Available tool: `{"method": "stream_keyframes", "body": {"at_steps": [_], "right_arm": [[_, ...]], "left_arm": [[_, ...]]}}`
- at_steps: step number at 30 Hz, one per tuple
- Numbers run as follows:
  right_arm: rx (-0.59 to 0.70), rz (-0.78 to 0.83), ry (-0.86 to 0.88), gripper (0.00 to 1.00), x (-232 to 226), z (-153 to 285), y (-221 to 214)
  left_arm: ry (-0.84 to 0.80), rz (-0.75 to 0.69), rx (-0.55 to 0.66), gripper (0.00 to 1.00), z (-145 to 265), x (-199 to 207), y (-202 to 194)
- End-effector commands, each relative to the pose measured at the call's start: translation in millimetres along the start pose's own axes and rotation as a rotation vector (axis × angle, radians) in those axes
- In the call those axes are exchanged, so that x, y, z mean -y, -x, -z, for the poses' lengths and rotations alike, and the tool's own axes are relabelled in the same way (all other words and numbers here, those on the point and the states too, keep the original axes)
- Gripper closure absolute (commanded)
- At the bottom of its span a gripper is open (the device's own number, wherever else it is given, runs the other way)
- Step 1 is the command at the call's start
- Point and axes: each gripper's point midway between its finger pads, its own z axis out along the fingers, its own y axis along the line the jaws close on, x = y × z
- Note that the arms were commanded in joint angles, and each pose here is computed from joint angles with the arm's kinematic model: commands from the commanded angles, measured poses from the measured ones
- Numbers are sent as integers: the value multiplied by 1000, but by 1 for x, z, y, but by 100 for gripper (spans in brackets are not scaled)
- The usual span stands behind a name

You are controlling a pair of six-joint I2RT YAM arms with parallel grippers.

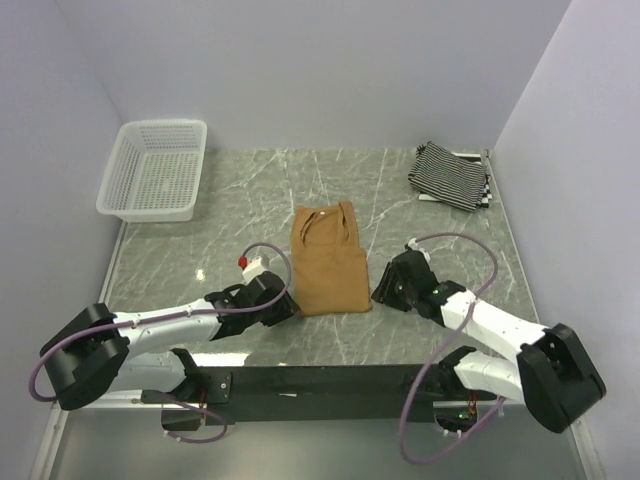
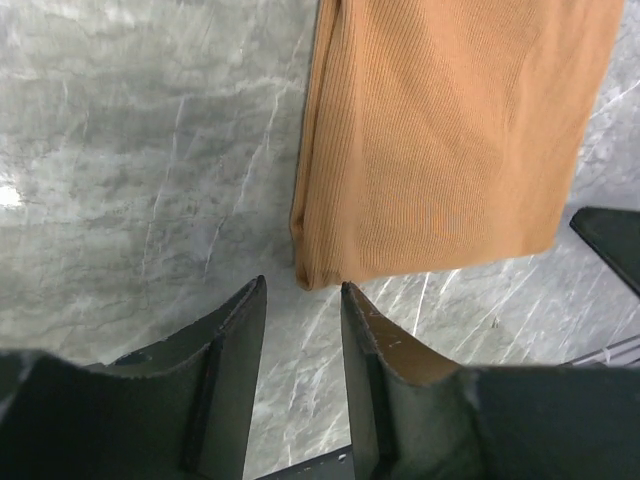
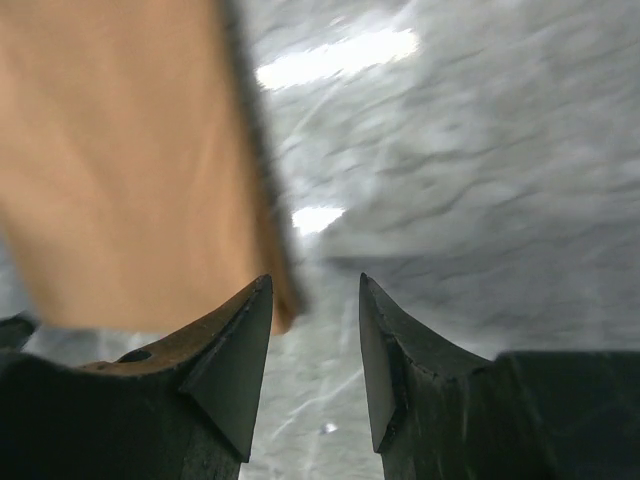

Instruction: Fold and stack the tank tops

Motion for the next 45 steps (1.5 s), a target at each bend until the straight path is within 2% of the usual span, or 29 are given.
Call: {"method": "stream_keyframes", "body": {"at_steps": [1,11,23,32,35,37,40,41,45], "right_arm": [[70,-49,71,53,-15,2,0],[86,-72,77,53,-13,10,-7],[41,-67,54,55,-8,-2,-28],[29,-45,21,58,-5,-11,-36],[35,-41,12,70,-3,-11,-37],[44,-41,7,74,-1,-9,-35],[52,-32,17,89,-4,-5,-32],[56,-28,25,96,-7,-3,-30],[56,-6,39,100,-12,7,-28]], "left_arm": [[-109,66,64,58,2,27,12],[-56,124,92,60,-6,11,10],[12,102,57,63,-18,-3,-1],[10,100,46,65,-28,2,-10],[17,87,39,69,-28,3,-16],[20,84,44,73,-28,4,-16],[20,82,52,83,-26,8,-16],[44,72,53,90,-24,2,-16],[44,54,71,99,-15,6,-9]]}}
